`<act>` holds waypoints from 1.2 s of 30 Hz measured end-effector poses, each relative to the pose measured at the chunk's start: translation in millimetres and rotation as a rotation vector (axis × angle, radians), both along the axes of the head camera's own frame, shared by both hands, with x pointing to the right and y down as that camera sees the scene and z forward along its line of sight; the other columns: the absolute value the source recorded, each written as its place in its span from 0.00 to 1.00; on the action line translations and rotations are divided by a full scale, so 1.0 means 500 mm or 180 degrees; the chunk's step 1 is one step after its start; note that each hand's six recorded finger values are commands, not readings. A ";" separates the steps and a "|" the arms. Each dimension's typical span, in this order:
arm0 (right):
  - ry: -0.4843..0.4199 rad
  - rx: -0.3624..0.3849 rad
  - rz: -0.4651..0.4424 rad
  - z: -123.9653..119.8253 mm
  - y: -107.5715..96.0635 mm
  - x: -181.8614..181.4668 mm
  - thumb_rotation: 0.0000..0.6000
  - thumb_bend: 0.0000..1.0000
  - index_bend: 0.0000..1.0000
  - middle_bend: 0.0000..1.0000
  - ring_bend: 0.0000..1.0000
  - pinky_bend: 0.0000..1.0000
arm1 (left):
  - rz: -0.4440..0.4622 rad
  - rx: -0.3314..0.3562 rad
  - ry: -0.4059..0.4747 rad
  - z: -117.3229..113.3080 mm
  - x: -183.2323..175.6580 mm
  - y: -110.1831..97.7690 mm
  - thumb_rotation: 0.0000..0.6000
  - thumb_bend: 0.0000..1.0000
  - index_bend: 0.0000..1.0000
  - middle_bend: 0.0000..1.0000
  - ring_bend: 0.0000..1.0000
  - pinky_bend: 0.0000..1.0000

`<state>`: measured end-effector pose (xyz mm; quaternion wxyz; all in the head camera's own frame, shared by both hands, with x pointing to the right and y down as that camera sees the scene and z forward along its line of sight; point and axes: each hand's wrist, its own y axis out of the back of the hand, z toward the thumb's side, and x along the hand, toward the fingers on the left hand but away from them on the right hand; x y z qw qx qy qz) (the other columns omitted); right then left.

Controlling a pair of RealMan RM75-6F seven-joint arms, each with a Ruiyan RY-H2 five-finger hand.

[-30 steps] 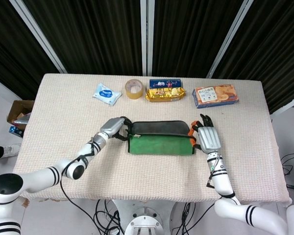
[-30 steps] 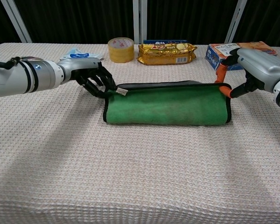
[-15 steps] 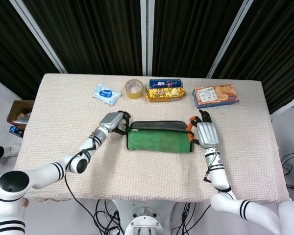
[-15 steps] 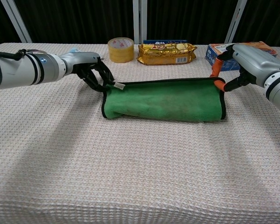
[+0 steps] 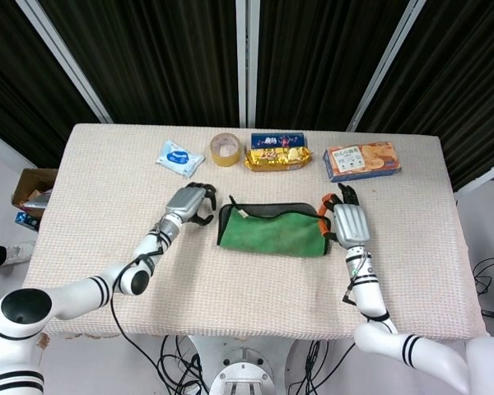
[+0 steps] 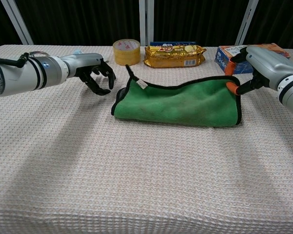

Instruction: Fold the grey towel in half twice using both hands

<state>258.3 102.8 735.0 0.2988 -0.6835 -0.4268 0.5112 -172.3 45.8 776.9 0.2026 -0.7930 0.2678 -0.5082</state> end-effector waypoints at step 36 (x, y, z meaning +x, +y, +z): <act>0.0370 0.0046 -0.0755 -0.021 -0.032 0.014 1.00 0.11 0.34 0.17 0.00 0.00 | -0.0689 0.1230 0.0280 -0.299 -0.232 0.074 1.00 0.30 0.19 0.10 0.12 0.10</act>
